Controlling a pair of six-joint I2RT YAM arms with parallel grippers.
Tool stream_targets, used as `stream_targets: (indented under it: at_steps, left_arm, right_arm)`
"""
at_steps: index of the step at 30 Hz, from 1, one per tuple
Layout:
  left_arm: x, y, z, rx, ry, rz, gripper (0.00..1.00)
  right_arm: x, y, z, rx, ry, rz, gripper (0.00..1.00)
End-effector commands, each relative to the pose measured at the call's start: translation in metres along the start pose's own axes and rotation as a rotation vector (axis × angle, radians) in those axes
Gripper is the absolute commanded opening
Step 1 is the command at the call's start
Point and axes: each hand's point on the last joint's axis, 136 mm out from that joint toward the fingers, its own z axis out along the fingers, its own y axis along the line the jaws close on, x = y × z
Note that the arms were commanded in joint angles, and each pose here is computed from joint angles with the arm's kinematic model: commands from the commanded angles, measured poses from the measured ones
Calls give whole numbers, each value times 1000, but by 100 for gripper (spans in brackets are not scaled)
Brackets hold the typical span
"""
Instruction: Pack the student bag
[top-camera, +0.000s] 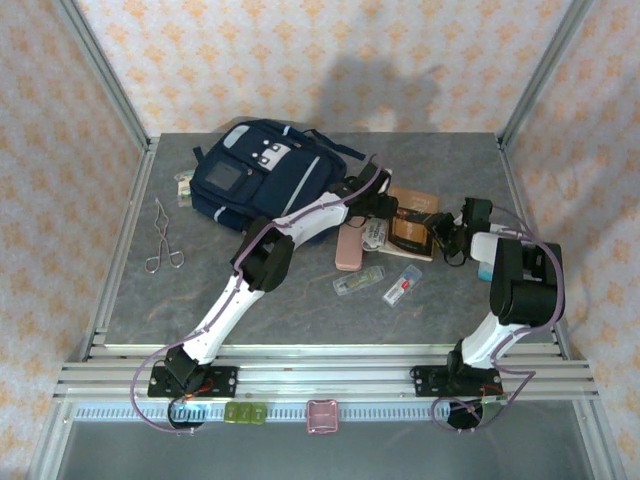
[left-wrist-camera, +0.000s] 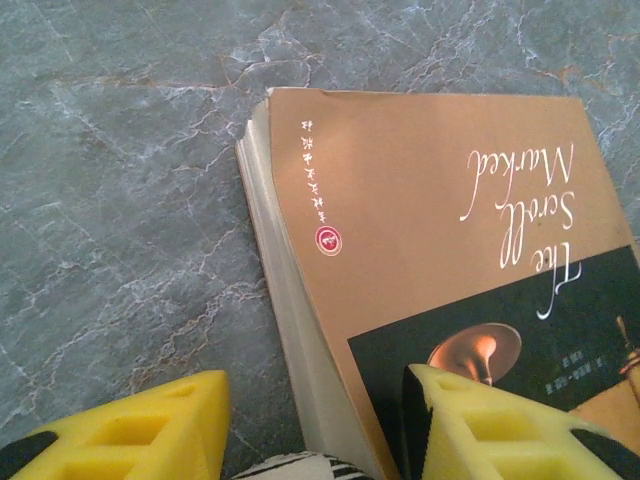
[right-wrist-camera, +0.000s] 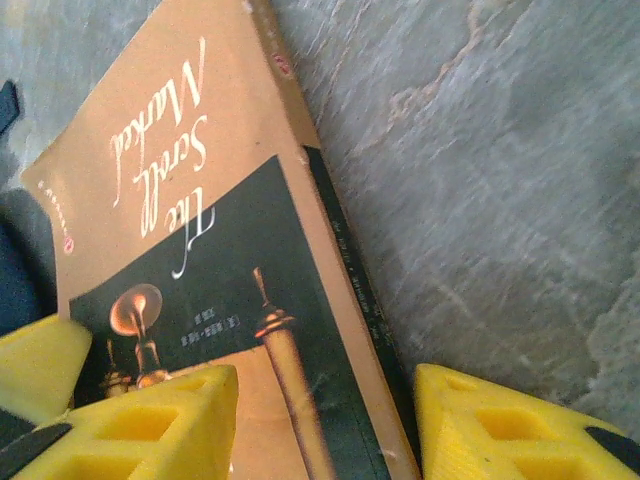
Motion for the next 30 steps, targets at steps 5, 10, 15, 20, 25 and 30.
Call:
stream_targets:
  at_steps: [5, 10, 15, 20, 25, 30]
  left_arm:
    - [34, -23, 18, 94, 93, 19, 40]
    - [44, -22, 21, 90, 121, 28, 34]
    - [47, -20, 21, 85, 134, 32, 30]
    - [50, -20, 22, 86, 143, 36, 28]
    - [53, -19, 22, 86, 151, 32, 26]
    - [48, -20, 18, 82, 138, 34, 27]
  right_arm:
    - [19, 63, -14, -268, 76, -83, 46]
    - [16, 87, -31, -400, 52, -87, 46]
    - [16, 99, -43, -485, 26, -92, 45]
    - [24, 85, -21, -445, 84, -49, 46]
    - [27, 72, -7, -342, 69, -58, 46]
    - [10, 71, -22, -274, -11, -95, 47]
